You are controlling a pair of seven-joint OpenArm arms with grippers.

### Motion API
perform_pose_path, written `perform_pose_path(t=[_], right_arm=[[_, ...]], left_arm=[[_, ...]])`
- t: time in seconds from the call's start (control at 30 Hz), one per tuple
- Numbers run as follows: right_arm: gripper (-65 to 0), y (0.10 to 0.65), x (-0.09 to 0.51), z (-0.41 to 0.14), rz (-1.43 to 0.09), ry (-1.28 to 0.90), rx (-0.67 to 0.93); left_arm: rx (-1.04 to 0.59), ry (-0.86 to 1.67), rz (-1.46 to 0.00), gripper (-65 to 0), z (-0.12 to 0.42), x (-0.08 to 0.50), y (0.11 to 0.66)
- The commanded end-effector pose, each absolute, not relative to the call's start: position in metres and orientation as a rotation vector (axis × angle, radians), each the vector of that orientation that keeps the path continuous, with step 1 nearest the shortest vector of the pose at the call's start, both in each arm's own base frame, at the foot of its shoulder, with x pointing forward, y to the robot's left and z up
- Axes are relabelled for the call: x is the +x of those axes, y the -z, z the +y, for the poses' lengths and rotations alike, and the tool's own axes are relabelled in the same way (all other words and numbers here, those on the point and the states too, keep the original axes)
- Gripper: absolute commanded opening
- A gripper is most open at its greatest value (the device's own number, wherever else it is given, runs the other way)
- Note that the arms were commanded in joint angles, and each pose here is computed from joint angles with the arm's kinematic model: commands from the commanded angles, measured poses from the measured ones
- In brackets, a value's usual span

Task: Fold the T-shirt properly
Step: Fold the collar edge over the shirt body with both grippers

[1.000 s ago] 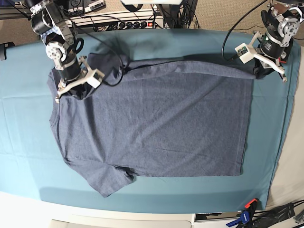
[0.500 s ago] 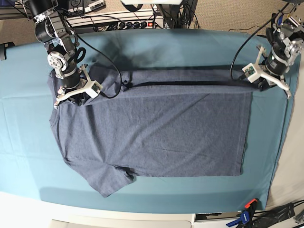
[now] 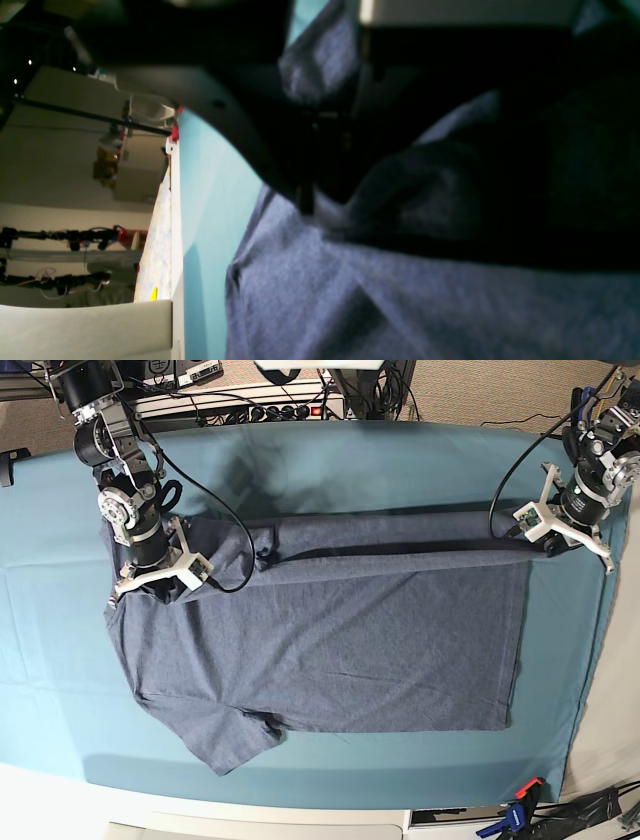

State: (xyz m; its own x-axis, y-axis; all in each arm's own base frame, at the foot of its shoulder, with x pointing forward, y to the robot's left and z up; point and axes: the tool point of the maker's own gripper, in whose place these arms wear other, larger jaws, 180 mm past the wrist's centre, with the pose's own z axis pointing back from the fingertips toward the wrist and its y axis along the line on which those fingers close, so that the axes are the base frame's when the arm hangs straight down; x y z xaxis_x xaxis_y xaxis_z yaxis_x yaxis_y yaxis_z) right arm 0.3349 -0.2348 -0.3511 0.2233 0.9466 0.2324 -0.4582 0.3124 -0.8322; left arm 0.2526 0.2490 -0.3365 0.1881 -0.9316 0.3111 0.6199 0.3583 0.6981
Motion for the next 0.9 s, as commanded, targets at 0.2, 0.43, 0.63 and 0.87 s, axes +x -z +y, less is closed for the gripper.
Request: perform_pose_path(t=[0.2,0.43,0.63,0.87], right_arm=[[-65.0,0.360,0.339,-0.260,-0.802,-1.069,-0.751],[-65.0,0.365,0.337,-0.263,-0.792,-1.071,-0.746],[-65.0,0.364,0.338,-0.261,-0.799,-1.075,-0.742],[-65.0,0.364,0.338,-0.260,-0.804,-1.078,-0.739]], left_arm=[[0.505,1.137,-0.855,-65.0,0.251,0.271,0.317],[0.459,1.130,-0.880,-65.0,0.243,0.280,0.311],[0.429,1.162,-0.867,-65.0,0.239,0.276,0.315],[0.430,1.162,-0.869,-65.0,0.239,0.276,0.315]])
